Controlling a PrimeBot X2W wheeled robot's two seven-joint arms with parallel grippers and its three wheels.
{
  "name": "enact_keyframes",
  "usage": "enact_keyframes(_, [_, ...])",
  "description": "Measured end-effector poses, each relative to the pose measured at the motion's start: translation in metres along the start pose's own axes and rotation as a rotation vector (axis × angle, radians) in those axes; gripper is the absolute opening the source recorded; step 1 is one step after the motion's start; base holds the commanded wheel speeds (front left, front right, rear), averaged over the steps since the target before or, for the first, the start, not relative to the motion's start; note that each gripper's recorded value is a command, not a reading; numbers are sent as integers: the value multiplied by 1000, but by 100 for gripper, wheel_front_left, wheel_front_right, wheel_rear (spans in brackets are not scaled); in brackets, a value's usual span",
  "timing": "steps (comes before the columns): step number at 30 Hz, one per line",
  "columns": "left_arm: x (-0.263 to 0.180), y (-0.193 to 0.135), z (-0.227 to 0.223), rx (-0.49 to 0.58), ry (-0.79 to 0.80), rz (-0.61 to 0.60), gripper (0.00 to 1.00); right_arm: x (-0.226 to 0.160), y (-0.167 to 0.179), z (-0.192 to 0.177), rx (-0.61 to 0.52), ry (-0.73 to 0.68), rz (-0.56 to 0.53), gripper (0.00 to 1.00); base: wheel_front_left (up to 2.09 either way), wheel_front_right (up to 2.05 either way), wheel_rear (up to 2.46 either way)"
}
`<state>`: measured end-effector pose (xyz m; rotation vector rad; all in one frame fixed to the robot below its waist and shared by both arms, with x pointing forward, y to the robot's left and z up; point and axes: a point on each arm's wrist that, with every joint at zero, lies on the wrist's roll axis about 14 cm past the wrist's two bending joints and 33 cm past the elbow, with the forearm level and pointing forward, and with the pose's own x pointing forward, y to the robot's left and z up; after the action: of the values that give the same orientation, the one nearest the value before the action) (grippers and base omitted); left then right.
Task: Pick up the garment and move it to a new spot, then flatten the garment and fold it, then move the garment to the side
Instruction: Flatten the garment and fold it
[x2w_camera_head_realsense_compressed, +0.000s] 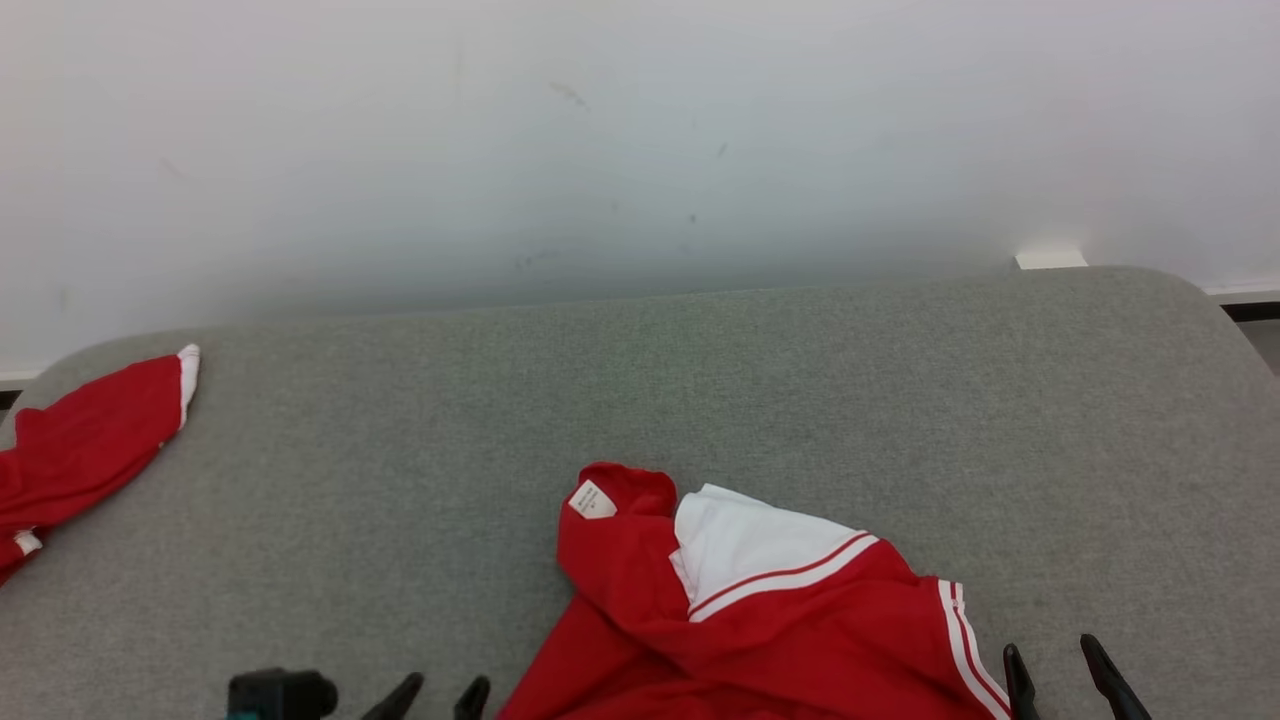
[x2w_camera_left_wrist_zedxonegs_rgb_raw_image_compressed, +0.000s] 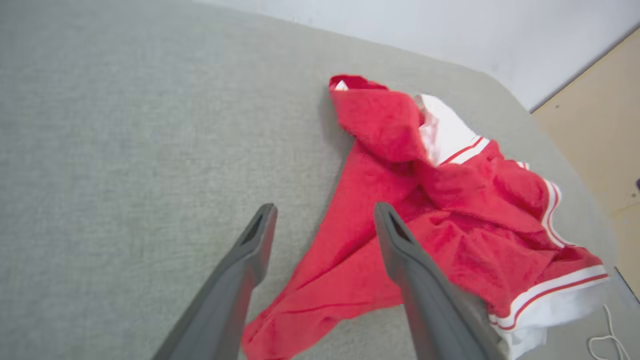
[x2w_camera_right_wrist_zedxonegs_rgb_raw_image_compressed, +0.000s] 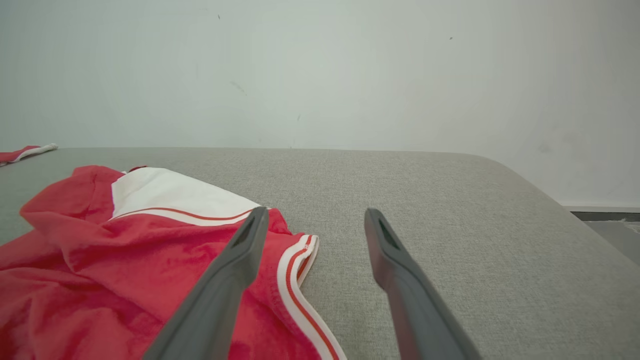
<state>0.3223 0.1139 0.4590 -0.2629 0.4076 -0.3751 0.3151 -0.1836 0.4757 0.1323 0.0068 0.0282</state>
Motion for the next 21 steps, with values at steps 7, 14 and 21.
enact_keyframes(7, [38,-37,22,98,32,-115,100,0,-2,2,2,-5,-10,100,0,0,0])
enact_keyframes(14, [90,-58,9,55,152,-157,100,-1,-8,-2,2,10,-37,100,0,0,0])
enact_keyframes(21, [112,-77,-25,-8,322,-233,100,-5,-20,-3,0,16,-78,100,0,0,0])
